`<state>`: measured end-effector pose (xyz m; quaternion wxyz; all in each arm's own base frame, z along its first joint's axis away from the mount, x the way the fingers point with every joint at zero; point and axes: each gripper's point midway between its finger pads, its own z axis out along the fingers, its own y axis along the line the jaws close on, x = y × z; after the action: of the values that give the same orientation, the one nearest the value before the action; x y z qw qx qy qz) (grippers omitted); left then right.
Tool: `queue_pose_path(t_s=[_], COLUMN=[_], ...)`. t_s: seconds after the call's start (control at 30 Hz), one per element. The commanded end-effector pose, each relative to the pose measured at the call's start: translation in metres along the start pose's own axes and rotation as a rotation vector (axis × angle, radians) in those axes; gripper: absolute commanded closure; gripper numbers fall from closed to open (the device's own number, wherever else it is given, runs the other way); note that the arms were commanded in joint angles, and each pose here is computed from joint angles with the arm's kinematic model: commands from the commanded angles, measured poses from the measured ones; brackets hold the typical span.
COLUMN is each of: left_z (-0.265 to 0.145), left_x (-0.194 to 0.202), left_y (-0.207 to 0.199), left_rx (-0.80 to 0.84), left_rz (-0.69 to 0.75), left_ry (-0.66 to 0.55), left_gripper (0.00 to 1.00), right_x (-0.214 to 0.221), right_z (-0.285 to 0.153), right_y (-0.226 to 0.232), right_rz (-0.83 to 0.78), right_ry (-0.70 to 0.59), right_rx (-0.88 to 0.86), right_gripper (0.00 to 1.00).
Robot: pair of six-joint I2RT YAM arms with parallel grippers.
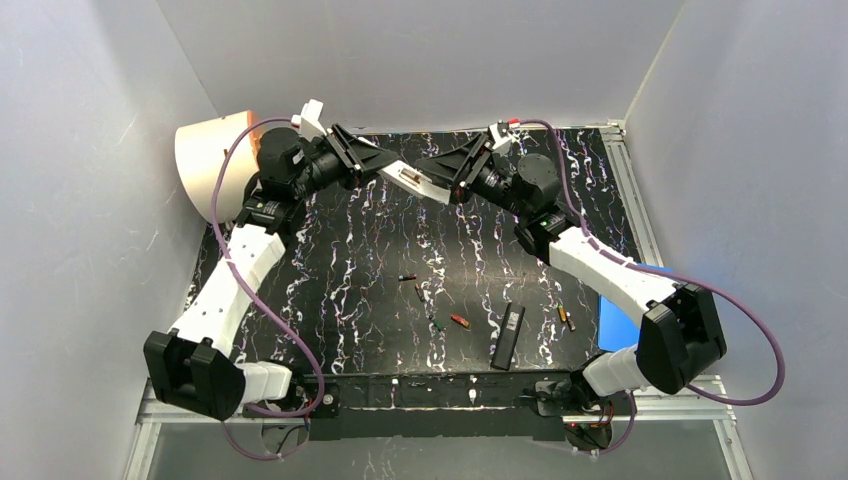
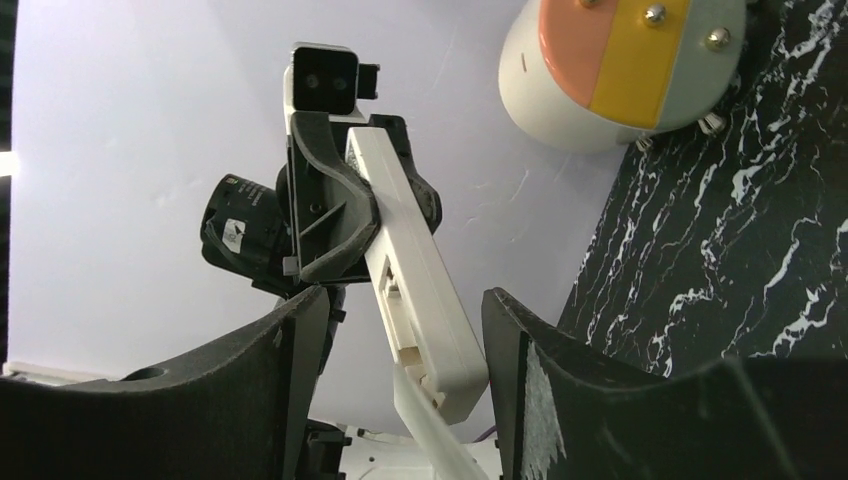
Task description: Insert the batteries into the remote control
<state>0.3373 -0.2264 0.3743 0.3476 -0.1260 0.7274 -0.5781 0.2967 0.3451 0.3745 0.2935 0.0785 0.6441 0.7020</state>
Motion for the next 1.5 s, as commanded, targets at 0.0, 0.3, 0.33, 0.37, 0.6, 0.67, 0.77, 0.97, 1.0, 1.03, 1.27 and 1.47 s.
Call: queue_pose_path(t_s=[0.0,0.3,0.33,0.37,0.6,0.67,0.77,0.97,1.0,1.03,1.27,1.47], left_z=[0.004,0.02,0.024,0.025,0.012,0.006,-0.005,-0.023,-0.025,-0.027,-0.035,-0.042], left_x=[-0.002,-0.002,-0.001,0.0,0.007,0.012,0.02,0.032,0.033,0.034,0.06,0.086], left_y=[0.013,0.069,0.08,0.09,0.148,0.157,0.17,0.189,0.192,0.192,0.173,0.13], left_rx=[-0.041,-0.192,-0.214,-0.241,-0.416,-0.443,-0.486,-0.549,-0.559,-0.564,-0.407,-0.114], left_rz=[0.044,0.086,0.098,0.113,0.247,0.266,0.282,0.294,0.295,0.3,0.385,0.545], left_ry=[-0.001,0.019,0.028,0.035,0.059,0.074,0.089,0.099,0.1,0.102,0.202,0.305], left_gripper=[1.0,1.0,1.0,1.0,1.0,1.0,1.0,1.0,1.0,1.0,1.0,1.0], right_x=[0.001,0.021,0.023,0.023,0.019,0.017,0.016,0.02,0.022,0.024,0.059,0.097], right_z=[-0.005,-0.016,-0.017,-0.019,-0.043,-0.051,-0.063,-0.084,-0.085,-0.084,-0.109,-0.121], right_y=[0.016,-0.051,-0.06,-0.07,-0.128,-0.136,-0.152,-0.203,-0.209,-0.213,-0.233,-0.227], right_rz=[0.052,0.16,0.155,0.147,-0.073,-0.16,-0.286,-0.401,-0.409,-0.427,-0.719,-0.835], right_ry=[0.028,0.107,0.114,0.116,0.145,0.149,0.178,0.227,0.243,0.257,0.464,0.596], right_rx=[0.001,0.221,0.239,0.266,0.438,0.476,0.532,0.673,0.689,0.702,0.868,0.784], right_gripper=[0.35,0.31,0.31,0.31,0.31,0.3,0.3,0.3,0.3,0.31,0.33,0.33])
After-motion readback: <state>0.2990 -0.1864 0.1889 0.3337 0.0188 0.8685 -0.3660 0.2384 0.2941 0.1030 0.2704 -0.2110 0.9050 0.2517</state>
